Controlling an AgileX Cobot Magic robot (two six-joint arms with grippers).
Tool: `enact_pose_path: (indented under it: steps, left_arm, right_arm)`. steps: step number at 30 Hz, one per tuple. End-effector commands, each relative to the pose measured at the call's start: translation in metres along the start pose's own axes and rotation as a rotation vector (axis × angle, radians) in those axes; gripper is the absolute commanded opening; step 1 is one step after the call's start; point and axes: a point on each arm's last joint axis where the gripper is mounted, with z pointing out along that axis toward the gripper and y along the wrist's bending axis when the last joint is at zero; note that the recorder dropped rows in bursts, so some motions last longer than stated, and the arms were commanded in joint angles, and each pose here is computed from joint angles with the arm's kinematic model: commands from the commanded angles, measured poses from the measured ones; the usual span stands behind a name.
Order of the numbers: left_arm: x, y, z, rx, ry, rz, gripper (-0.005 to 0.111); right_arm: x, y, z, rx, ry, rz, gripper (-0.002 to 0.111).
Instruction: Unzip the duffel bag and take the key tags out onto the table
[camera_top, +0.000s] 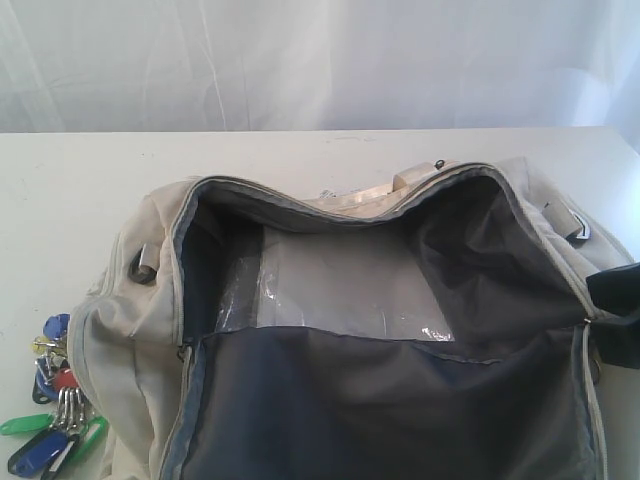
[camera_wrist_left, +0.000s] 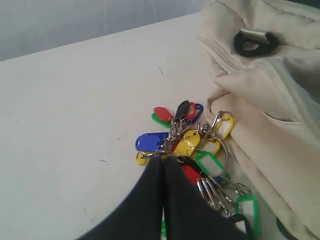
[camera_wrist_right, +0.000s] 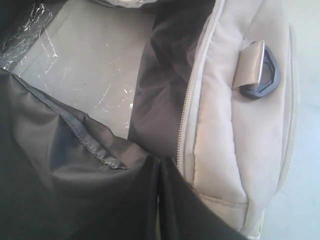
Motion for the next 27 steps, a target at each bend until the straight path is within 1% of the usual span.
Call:
enact_pose_path:
  steps: [1,19,23,25,26,27]
  left_arm:
    - [0.0005,-0.0005,0.0001,0.006,-0.008,-0.003,0.0]
    - [0.0007,0.0002,0.0002,-0.005,-0.006,-0.001,0.0]
    - [0.0019,0.0021,0.0001,-0.026,0.008,0.068,0.0]
    - [0.0043,0.0013,0.0001,-0.017,0.034,0.037,0.0]
    - [0.0091,-0.0008,-0.0002,0.004,0.086,-0.04,0.0]
    - [0.0094,-0.001,-0.0002,0.004,0.09,-0.067,0.0]
  right_arm:
    - [0.0008,0.0007,-0.0009,-0.001,-0.007,-0.012,0.0]
    - [0.0008,0.0007,-0.0009,-0.001,-0.007,-0.012,0.0]
    - [0.0008,0.0007,-0.0009,-0.001,-0.007,-0.012,0.0]
    - [0.0008,0.0007,-0.0009,-0.001,-0.007,-0.012,0.0]
    - [0.0008,0.0007,-0.0009,-0.001,-0.007,-0.012,0.0]
    - [0.0008,0.0007,-0.0009,-0.001,-0.007,-0.012,0.0]
